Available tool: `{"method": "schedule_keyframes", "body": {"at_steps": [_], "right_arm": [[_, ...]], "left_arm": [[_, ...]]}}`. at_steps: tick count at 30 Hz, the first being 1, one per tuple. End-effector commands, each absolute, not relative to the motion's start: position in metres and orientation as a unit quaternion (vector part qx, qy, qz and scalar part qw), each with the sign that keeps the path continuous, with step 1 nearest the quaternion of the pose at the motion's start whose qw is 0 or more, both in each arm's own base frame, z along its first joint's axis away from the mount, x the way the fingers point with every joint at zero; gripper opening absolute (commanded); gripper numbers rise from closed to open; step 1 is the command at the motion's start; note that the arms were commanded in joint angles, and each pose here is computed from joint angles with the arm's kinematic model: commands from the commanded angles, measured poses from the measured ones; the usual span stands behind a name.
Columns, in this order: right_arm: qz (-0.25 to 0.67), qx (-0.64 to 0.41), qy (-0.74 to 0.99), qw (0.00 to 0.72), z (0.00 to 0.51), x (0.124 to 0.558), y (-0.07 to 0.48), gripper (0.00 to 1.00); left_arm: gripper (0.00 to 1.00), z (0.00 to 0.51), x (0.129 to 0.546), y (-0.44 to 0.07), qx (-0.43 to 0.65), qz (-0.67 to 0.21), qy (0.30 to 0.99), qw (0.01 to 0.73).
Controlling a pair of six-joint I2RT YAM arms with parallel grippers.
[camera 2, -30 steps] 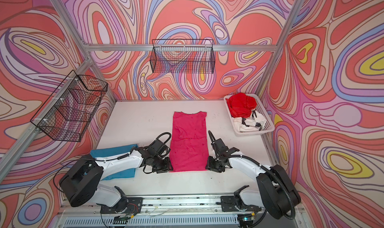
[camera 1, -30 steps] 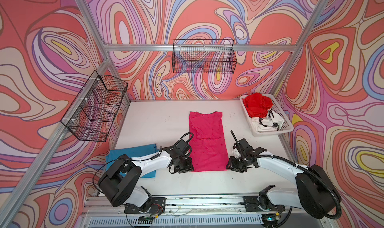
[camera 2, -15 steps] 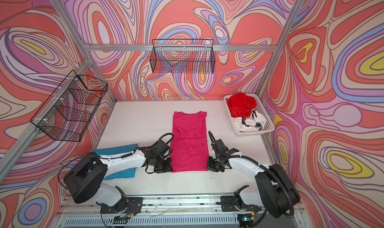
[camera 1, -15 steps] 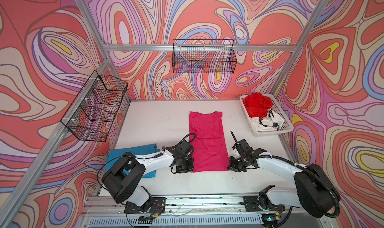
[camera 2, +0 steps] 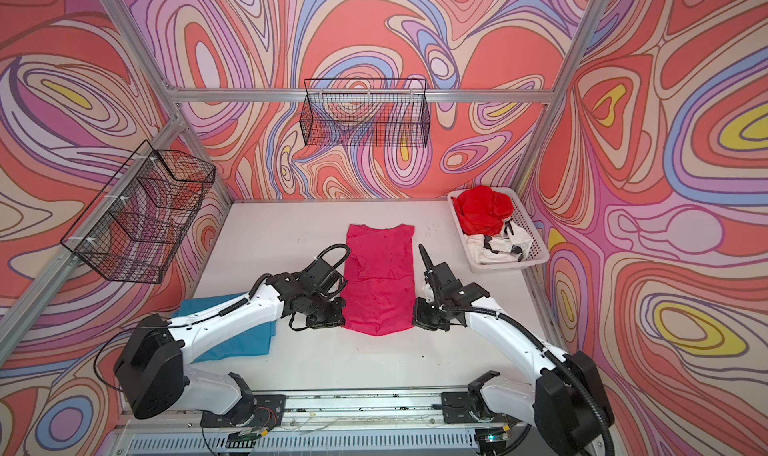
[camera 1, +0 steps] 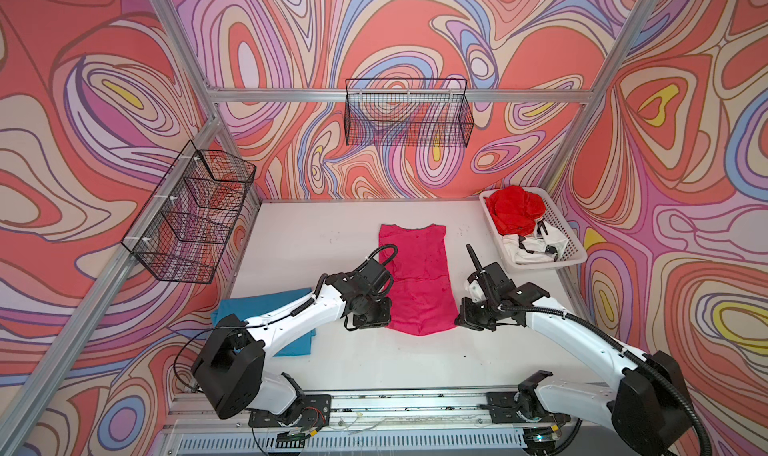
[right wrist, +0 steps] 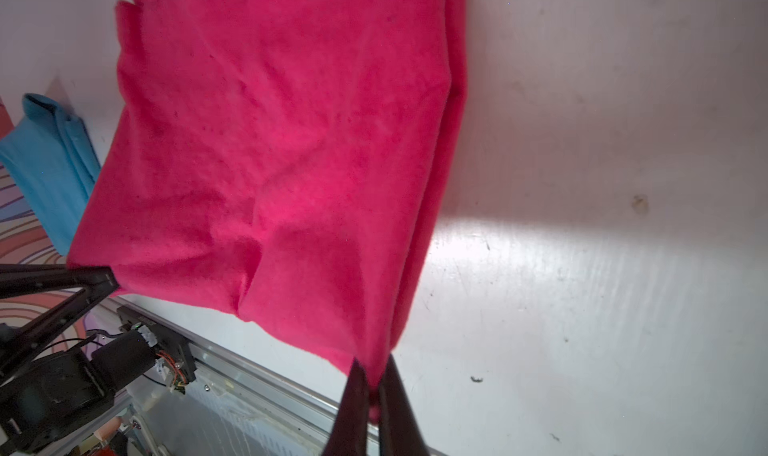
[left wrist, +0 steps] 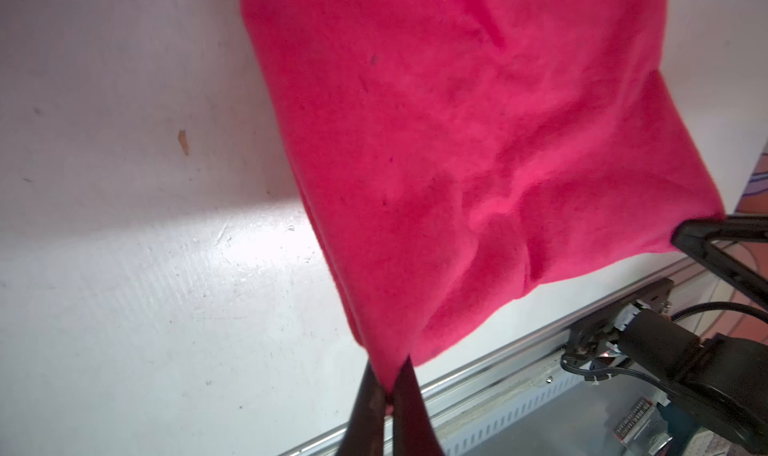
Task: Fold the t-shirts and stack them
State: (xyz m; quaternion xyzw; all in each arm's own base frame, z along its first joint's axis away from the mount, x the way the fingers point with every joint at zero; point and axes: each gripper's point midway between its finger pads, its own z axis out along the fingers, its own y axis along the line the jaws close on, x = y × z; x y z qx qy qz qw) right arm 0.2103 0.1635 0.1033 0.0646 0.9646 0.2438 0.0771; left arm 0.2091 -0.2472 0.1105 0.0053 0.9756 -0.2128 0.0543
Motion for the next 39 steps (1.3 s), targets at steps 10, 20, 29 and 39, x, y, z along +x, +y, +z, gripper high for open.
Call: {"method": "schedule_keyframes", "body": {"at_steps": [10,20,29,39], "right_arm": [[0.236,0.077,0.959,0.141,0.166,0.283,0.164,0.0],[0.27,0.084,0.942,0.18,0.182,0.401,0.162,0.0],[0.277,0.087,0.943,0.159,0.147,0.483,0.164,0.0],[0.278,0.12,0.937,0.172,0.121,0.532,0.152,0.0]], "left_arm": [[0.0,0.173,0.277,-0.232,0.022,-0.215,0.971,0.102],[0.0,0.193,0.387,-0.242,0.027,-0.252,0.958,0.131],[0.0,0.173,0.477,-0.25,0.021,-0.278,0.953,0.121],[0.0,0.132,0.534,-0.25,-0.009,-0.311,0.941,0.132]]}}
